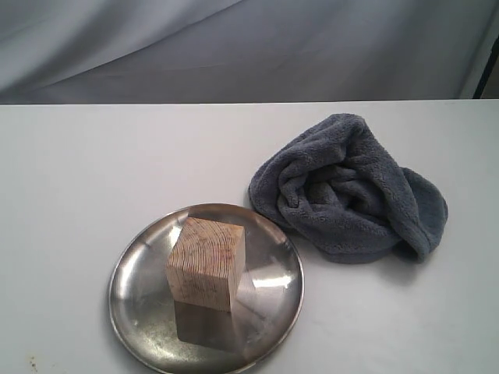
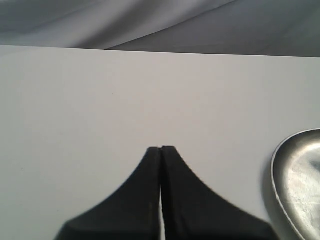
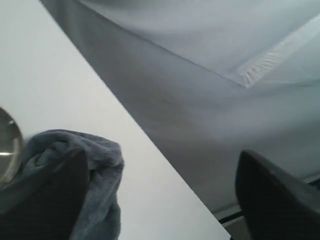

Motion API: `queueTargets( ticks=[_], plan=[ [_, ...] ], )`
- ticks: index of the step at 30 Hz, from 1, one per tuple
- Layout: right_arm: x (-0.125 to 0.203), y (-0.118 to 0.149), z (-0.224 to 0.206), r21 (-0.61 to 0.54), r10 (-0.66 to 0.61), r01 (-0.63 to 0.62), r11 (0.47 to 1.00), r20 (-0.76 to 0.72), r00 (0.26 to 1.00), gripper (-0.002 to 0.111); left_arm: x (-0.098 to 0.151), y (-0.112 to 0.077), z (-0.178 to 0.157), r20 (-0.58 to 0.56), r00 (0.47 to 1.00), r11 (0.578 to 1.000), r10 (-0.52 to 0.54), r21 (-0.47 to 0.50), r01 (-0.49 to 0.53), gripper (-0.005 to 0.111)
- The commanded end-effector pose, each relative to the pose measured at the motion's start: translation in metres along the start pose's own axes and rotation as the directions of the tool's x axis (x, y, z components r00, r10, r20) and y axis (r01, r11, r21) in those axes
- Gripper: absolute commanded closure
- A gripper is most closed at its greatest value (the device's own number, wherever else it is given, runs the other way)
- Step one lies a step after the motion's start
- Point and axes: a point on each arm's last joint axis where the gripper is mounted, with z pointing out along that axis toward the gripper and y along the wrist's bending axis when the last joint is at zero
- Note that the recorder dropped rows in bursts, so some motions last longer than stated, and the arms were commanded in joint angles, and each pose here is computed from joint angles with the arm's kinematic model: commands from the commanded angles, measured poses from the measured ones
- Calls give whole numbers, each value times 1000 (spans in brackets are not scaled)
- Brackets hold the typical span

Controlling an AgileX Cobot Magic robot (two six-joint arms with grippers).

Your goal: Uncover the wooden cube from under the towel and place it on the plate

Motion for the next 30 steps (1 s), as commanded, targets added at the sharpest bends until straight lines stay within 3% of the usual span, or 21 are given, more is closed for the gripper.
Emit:
queueTargets(
  ticks=[1, 3, 5, 17, 26, 30],
  plan=[
    [17, -16, -40, 96, 80, -85, 992, 59, 995, 68, 0, 0, 0, 9, 1000, 1000, 0, 4, 0, 105],
    [22, -19, -55, 97, 103, -113, 989, 104, 989, 92, 0, 0, 0, 9, 1000, 1000, 0, 4, 0, 105],
    [26, -20, -66, 97, 121, -137, 986, 151, 981, 108, 0, 0, 0, 9, 1000, 1000, 0, 4, 0, 105],
    [49, -23, -109, 91, 183, -221, 971, 307, 934, 108, 0, 0, 0, 9, 1000, 1000, 0, 4, 0, 105],
    [95, 14, -131, -57, 262, -279, 959, 562, 785, 108, 0, 0, 0, 9, 1000, 1000, 0, 4, 0, 105],
    [121, 32, -128, -87, 281, -282, 955, 563, 777, 108, 0, 0, 0, 9, 1000, 1000, 0, 4, 0, 105]
  ],
)
